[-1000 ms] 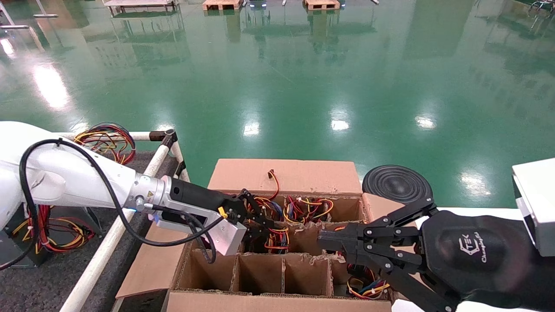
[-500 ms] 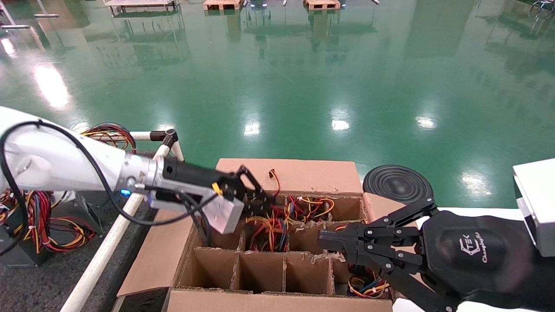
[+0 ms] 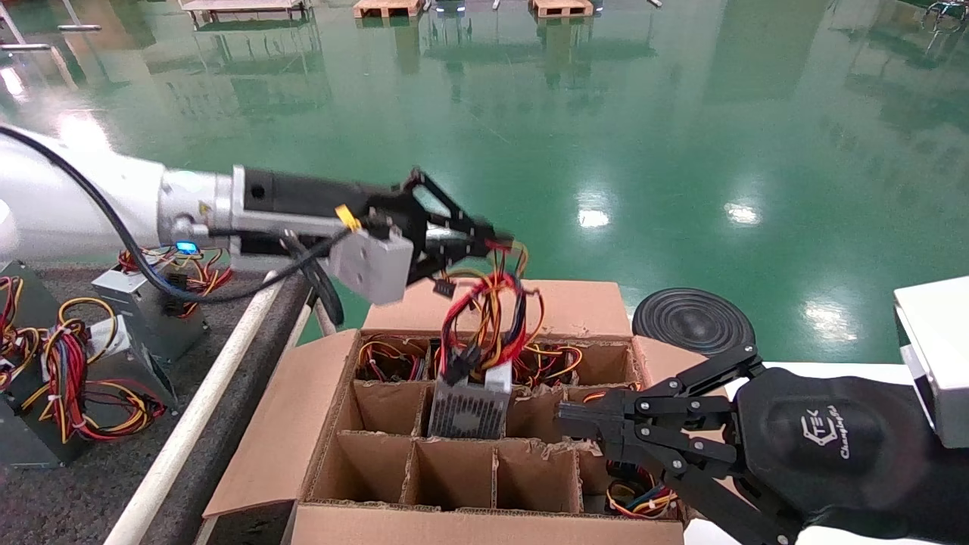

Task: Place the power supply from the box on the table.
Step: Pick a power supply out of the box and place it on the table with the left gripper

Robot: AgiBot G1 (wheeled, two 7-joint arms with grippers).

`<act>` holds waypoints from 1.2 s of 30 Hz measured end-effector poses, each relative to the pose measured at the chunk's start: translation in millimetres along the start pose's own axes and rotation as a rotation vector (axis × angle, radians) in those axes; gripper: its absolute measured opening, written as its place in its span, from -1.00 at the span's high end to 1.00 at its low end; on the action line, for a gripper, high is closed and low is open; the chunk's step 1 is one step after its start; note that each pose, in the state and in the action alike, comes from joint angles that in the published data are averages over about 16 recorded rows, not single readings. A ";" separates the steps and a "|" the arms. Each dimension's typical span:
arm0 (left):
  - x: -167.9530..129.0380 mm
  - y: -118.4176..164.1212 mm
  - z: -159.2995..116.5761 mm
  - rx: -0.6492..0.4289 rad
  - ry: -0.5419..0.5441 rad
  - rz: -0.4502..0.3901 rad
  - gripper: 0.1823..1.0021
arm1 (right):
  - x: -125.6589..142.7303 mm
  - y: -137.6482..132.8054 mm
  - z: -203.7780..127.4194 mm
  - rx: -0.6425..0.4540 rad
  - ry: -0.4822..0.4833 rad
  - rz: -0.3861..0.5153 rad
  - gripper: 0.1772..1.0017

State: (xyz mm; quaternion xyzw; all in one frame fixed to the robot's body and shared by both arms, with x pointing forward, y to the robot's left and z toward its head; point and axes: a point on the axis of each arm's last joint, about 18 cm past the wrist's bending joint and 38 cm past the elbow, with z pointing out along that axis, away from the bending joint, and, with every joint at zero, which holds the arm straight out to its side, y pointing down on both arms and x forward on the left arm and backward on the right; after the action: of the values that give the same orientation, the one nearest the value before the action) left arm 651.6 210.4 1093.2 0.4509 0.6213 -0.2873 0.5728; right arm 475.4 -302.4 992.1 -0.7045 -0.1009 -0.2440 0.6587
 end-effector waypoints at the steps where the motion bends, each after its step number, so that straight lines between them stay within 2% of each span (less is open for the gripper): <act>1: -5.0 -0.7 -2.1 0.000 -0.011 0.010 0.98 | 0.0 0.0 0.0 0.000 0.000 0.000 0.96; 13: -56.9 -7.9 -28.5 -0.018 -0.121 0.121 0.98 | 0.0 0.0 0.0 0.000 0.000 0.000 0.96; 20: -80.6 -4.0 -46.5 -0.075 -0.166 0.171 0.98 | 0.0 0.0 0.0 0.000 0.000 0.000 0.96; 27: -99.6 13.7 -69.0 -0.203 -0.191 0.201 0.98 | 0.0 0.0 0.0 0.000 0.000 0.000 0.96; 36: -120.5 50.5 -107.7 -0.452 -0.211 0.219 0.98 | 0.0 0.0 0.0 0.000 0.000 0.000 0.96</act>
State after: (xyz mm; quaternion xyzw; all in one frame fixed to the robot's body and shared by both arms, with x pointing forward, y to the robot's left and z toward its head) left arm 640.2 298.3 1237.6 0.3437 0.5543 -0.1230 0.7480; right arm 475.4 -302.4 992.1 -0.7045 -0.1009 -0.2440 0.6587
